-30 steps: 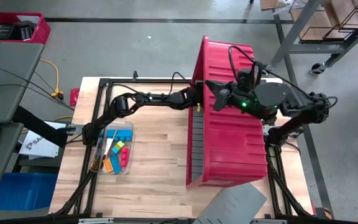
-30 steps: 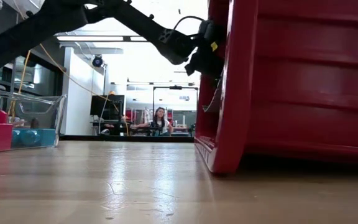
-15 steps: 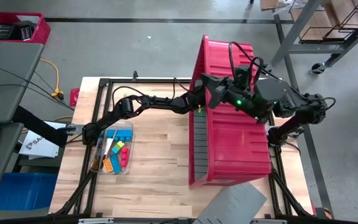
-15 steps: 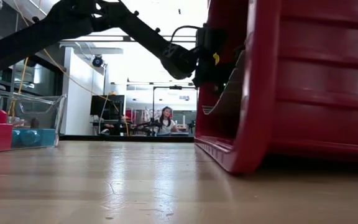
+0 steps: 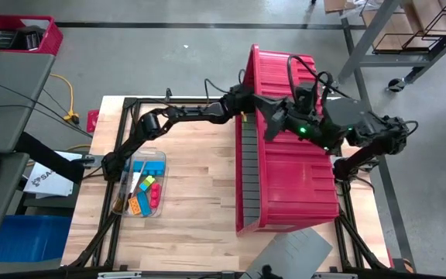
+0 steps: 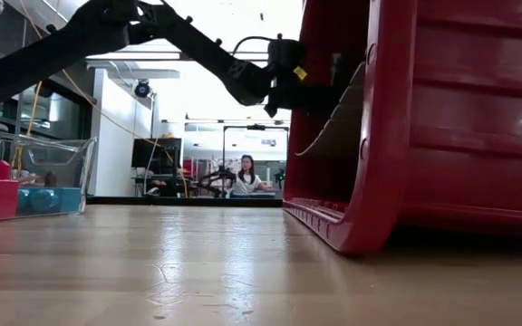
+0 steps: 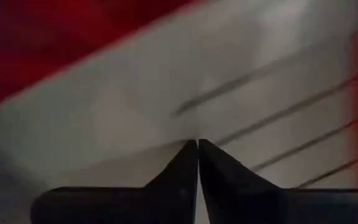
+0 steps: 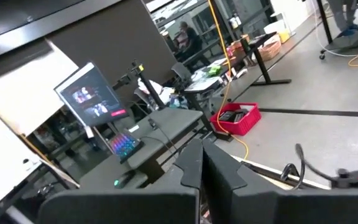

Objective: Sort Items/Unsort Items

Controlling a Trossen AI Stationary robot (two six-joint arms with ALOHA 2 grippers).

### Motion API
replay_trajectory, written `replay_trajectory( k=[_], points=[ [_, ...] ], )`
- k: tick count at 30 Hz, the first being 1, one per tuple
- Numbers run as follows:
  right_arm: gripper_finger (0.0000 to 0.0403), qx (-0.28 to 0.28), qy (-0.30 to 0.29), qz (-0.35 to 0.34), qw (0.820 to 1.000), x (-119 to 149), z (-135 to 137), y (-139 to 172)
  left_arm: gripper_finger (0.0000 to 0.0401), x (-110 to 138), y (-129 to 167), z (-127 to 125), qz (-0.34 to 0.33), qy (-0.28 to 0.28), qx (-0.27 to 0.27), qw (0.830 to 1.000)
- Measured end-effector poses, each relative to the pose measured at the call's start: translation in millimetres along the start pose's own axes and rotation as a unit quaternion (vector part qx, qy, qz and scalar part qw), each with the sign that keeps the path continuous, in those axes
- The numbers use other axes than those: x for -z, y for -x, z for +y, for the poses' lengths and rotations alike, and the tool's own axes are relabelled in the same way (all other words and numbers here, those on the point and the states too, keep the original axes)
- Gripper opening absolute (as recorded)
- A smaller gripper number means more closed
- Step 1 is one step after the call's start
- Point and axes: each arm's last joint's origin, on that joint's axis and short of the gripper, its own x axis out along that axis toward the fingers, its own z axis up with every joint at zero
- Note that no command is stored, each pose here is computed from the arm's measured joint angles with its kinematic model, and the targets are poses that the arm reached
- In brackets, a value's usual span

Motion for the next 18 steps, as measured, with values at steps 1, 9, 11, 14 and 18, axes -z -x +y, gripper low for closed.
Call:
replay_trajectory(
  k=[1,9,11,14,18],
  points=[
    [0.0,-0.001,-0.002,-0.001,1.0,-3.5,0.1,2.2,0.0003,-0.7,1.3,2.5,0.017,-0.012,-0.019,1.0],
    [0.0,-0.009,0.003,-0.008,1.0,-20.8,0.1,13.5,0.0001,3.4,14.9,13.9,0.15,-0.159,-0.122,0.968],
    [0.0,-0.008,0.008,-0.007,1.0,-20.7,0.1,13.4,0.0001,9.1,19.4,11.5,0.189,-0.248,-0.134,0.941],
    [0.0,-0.006,0.013,-0.005,1.0,-20.0,-0.3,13.4,0.0001,15.9,23.1,4.7,0.228,-0.389,-0.123,0.884],
    [0.0,-0.006,0.008,-0.004,1.0,-18.7,-0.2,12.8,0.0001,31.3,18.8,-6.2,0.226,-0.574,-0.087,0.782]
  ],
)
